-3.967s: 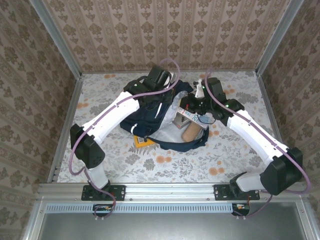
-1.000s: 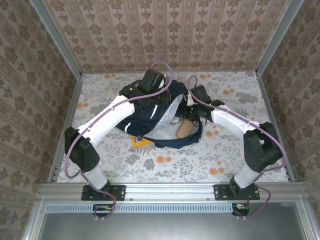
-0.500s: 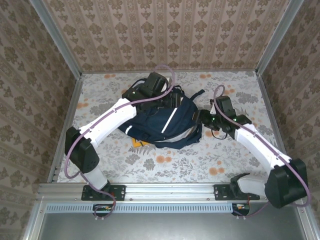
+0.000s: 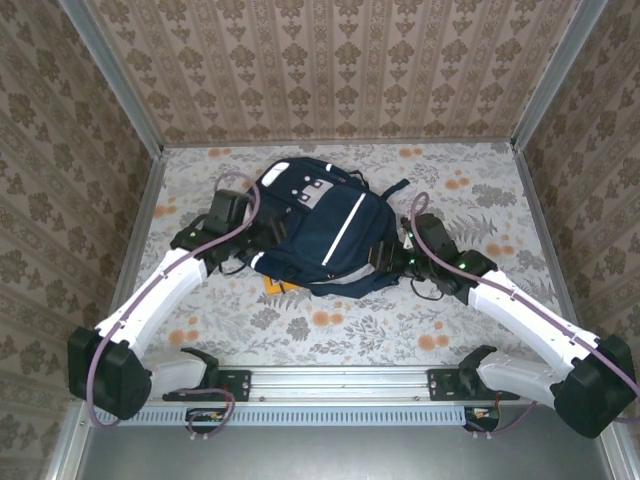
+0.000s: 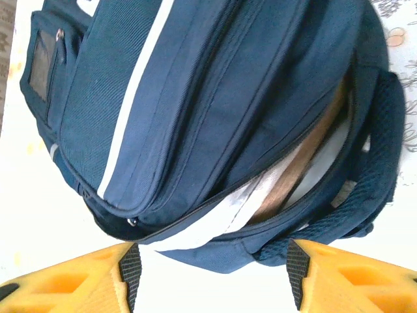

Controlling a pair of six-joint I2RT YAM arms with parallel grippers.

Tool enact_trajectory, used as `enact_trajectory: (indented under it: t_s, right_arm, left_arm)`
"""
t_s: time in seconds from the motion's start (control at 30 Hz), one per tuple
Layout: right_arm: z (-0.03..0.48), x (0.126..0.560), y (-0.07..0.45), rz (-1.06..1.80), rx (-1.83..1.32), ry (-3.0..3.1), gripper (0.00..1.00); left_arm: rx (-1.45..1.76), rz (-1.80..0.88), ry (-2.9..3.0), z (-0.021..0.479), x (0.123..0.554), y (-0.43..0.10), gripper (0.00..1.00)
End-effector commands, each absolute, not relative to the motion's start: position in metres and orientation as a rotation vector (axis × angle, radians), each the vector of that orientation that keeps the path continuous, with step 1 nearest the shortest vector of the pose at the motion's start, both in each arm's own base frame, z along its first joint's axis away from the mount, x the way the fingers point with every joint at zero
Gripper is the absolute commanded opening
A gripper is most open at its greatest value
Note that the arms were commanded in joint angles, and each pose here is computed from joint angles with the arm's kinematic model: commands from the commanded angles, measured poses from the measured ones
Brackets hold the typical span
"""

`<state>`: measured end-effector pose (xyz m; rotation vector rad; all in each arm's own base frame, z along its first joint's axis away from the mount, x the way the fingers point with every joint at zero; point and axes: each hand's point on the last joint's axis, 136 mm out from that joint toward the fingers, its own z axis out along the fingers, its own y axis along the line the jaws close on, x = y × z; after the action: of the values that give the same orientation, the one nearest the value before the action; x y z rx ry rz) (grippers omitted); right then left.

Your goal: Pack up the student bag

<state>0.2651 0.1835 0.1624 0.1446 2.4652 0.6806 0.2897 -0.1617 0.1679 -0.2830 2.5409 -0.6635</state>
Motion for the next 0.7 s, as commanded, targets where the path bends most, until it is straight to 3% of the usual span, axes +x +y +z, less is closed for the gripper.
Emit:
enact_trajectory:
  t_s: [0.0,0.27,0.53,0.67]
  right_arm:
    - [0.165,0.267,0.192,0.606,0.125,2.457,0.64]
    - [0.168,0.255,0.251,0.559,-0.113,2.461,0.63]
    - [0.155,0.246,0.277,0.558,-0.187,2.495,0.62]
    - [0.142,0.241,0.288,0.577,-0.230,2.531,0.58]
  left_arm:
    - [-0.490,-0.749,2.588,0.138,0.281,-0.143,0.63]
    - [-0.673,-0.863,2.602,0.089,0.296,-0.141,0.52]
    - [-0.692,-0.813,2.625,0.076,0.294,-0.134,0.55]
    - [-0.684,-0.782,2.633,0.064,0.297,-0.132,0.50]
